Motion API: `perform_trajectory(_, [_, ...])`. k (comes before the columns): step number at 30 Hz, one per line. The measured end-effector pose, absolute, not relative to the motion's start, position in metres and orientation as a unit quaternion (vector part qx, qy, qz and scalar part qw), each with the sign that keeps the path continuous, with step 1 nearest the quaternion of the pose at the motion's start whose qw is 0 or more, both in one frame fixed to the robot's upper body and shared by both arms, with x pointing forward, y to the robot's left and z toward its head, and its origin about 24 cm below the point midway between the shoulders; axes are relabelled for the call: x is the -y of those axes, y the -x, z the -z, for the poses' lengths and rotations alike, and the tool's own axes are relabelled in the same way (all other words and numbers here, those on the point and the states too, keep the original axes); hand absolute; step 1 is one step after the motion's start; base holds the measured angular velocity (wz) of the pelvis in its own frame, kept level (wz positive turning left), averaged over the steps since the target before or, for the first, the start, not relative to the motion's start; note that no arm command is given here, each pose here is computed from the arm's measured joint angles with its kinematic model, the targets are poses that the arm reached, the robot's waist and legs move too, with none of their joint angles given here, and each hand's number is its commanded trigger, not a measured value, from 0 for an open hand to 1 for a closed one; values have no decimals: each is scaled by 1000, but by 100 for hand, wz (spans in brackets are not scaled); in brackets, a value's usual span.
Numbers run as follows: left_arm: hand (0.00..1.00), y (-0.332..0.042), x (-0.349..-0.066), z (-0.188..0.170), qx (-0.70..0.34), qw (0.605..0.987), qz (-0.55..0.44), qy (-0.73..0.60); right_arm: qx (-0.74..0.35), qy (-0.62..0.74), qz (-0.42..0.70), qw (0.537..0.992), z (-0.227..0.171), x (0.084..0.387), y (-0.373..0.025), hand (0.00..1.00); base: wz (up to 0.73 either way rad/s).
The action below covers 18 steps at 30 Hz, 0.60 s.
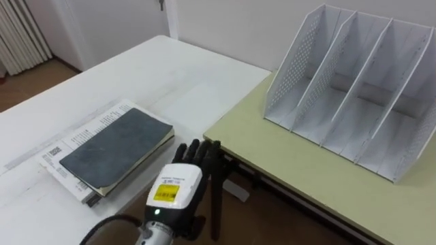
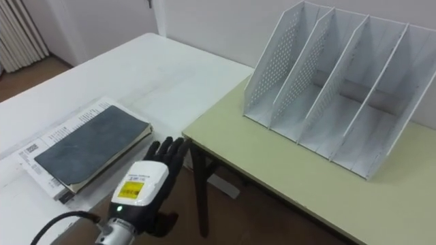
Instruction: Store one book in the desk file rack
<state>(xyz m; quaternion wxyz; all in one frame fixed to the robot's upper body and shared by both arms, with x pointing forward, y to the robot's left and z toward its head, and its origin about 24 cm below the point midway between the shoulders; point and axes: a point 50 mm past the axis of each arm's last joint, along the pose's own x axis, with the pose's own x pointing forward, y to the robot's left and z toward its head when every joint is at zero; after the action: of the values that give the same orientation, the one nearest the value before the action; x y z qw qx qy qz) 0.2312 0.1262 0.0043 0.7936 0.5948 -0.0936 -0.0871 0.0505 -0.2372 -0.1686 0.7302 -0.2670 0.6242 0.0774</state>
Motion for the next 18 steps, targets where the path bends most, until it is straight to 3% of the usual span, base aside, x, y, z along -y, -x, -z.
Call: perform_trajectory(18, [0,-242,-176,-36,117,779,-55,-614,-661,249,-77,704,171,238,-29,0,0])
